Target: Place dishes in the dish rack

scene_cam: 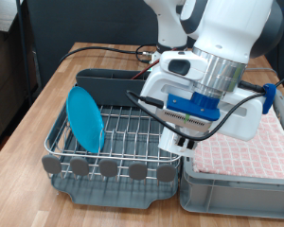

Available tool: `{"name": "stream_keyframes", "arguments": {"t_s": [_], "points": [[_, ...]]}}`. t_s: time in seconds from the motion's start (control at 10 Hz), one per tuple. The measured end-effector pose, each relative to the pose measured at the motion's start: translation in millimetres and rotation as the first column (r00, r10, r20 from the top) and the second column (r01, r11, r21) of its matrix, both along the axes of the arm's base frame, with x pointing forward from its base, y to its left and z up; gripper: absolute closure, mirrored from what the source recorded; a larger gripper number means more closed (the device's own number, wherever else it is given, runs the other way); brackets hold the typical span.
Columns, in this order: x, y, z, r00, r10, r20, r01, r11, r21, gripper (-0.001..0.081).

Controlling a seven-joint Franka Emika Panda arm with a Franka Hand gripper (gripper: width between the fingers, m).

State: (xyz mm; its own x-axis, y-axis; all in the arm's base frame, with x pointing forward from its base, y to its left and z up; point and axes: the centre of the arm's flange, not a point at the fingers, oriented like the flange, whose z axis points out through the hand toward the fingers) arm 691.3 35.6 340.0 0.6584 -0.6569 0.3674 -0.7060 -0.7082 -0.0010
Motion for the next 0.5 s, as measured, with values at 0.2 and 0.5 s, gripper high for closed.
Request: {"name": "stream_keyframes", "arguments": {"t_s": [0.2,0.5], "points": [[1.9,-8.4,-10.7,1.0,-0.002,-0.001,0.002,1.0,0.01,0.0734],[4.6,-16.3,-29.1,1.0,0.005,-0.002,-0.004,0.999,0.042,0.0734]]}}
